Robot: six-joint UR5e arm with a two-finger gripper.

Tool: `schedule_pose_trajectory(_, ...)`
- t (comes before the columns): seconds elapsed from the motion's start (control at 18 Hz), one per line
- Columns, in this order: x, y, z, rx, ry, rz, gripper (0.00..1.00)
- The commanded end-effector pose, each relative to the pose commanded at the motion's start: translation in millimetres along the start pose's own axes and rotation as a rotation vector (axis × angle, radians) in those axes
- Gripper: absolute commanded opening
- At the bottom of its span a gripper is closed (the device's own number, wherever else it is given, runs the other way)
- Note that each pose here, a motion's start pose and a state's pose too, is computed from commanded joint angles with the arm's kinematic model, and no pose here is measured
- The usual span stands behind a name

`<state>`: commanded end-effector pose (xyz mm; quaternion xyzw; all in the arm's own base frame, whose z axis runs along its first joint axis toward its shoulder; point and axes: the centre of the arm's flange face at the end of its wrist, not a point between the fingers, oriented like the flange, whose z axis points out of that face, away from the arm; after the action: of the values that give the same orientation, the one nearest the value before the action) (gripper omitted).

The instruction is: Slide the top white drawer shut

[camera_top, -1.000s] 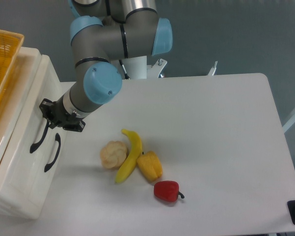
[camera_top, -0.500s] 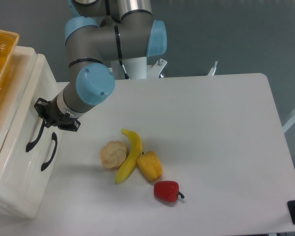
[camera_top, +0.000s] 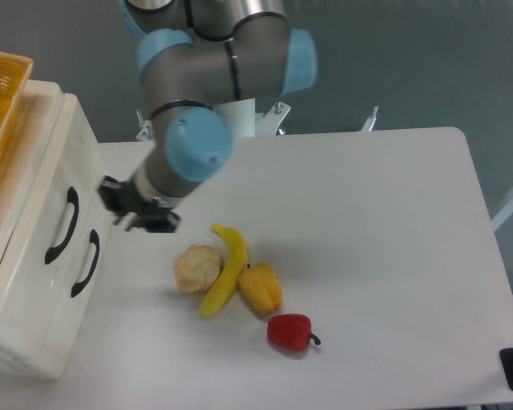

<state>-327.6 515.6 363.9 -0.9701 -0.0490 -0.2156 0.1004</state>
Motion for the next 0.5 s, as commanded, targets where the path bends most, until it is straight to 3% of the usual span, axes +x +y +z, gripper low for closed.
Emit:
schedule_pose_trajectory(0.33,-90.7,32.1,-54.9,0.140,-0.171,0.005,0.74)
schedule_pose_trajectory(0.5,-119.1,48.8,-70.6,0.161,-0.222,0.017,0.88)
